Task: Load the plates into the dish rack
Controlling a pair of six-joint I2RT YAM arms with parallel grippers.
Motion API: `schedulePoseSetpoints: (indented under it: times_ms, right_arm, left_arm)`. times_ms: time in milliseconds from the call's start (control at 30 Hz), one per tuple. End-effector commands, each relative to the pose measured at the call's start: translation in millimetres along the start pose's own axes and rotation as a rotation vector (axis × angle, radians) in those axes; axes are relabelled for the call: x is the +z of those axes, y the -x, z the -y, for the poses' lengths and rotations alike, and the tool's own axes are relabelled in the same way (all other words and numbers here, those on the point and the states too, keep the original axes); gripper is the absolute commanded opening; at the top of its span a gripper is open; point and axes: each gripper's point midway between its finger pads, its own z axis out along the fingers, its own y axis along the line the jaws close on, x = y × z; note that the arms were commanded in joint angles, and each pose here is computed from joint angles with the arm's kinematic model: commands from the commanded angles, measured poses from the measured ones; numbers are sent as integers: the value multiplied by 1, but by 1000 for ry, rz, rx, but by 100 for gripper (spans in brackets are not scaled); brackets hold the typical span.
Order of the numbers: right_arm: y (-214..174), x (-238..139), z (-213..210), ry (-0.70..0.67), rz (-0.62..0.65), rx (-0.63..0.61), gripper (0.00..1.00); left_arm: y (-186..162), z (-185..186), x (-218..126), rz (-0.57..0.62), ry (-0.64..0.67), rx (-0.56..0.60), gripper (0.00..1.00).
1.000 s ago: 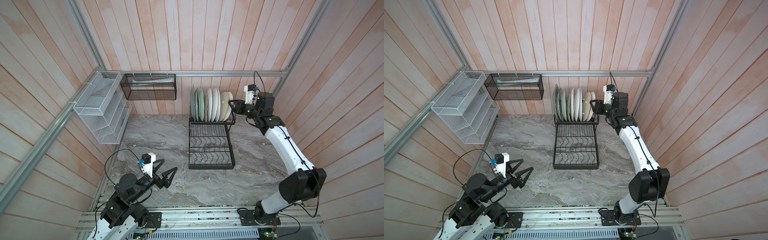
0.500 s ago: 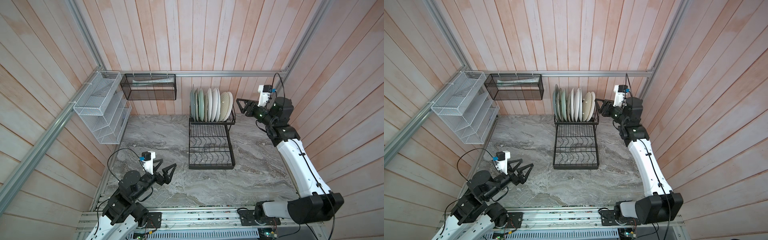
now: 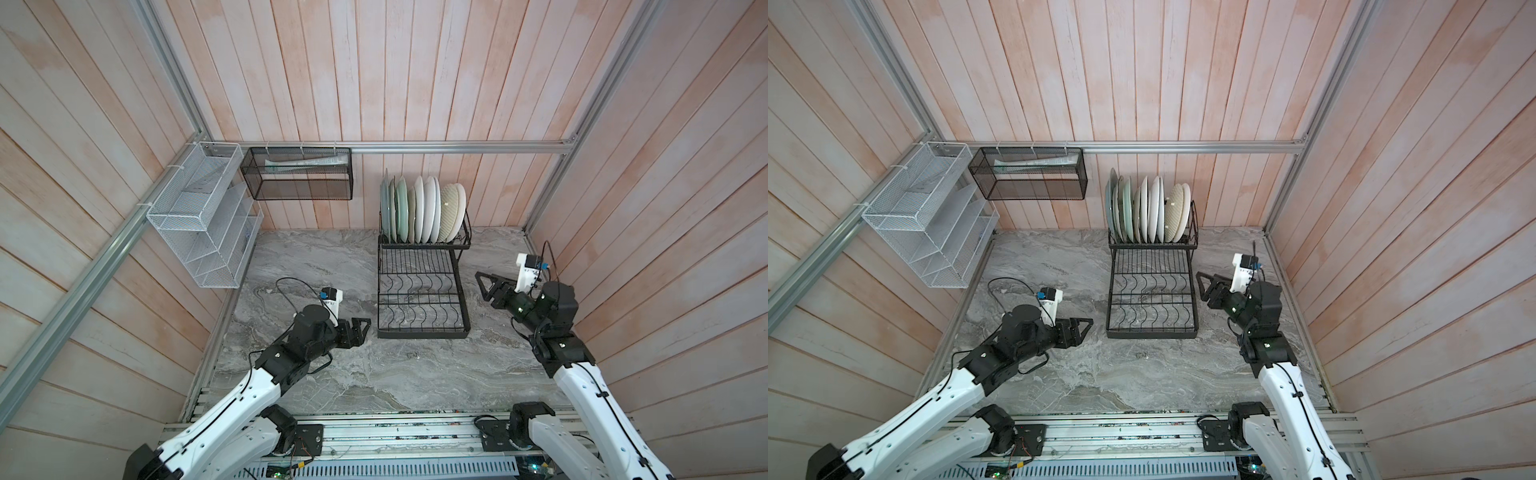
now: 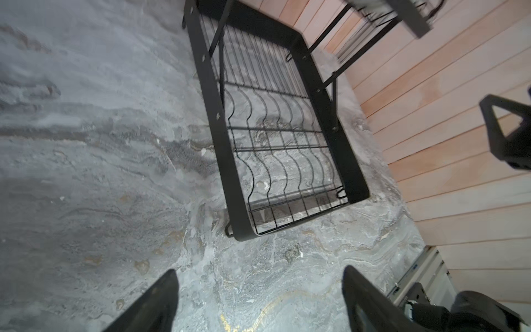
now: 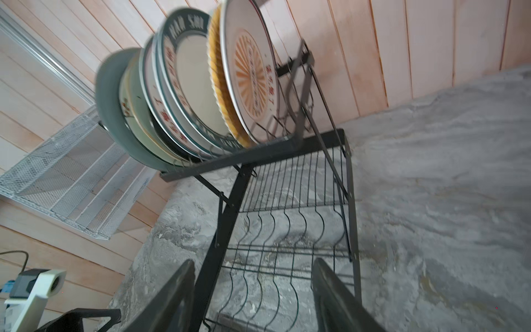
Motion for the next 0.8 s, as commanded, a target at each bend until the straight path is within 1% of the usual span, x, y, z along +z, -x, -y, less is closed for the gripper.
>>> schedulePoseSetpoints:
  times_ms: [0,100,200,367,433,500,633,667,733,767]
  right_arm:
    - [-28,4,26,-59,-26,48,64]
    - [-54,9,45,-94,-70,65,63]
    - [-75,18,58,-112,-129,72,60]
    - [-104,37,62,-107,-258,50,50]
    - [-108,42,63,-116,-271,36,45]
    - [-110,46,67,-145,-270,28,42]
    - [-112,50,77,-187,-279,12,34]
    - [-113,52,77,-187,-283,12,32]
    - [-115,53,77,-184,-293,7,25]
    - [-115,54,77,-183,-298,0,23]
  left_arm:
    - [25,10,18,35,45,16,83]
    - [27,9,42,4,98,31,75]
    - [29,4,61,-7,178,35,70]
    - [29,-5,89,-44,265,32,63]
    - [28,-9,96,-50,290,31,61]
    - [26,-12,105,-57,304,30,59]
    - [21,-20,119,-84,345,28,56]
    - [19,-21,123,-92,351,27,54]
    - [17,-23,128,-99,359,25,54]
    - [17,-24,130,-100,363,23,53]
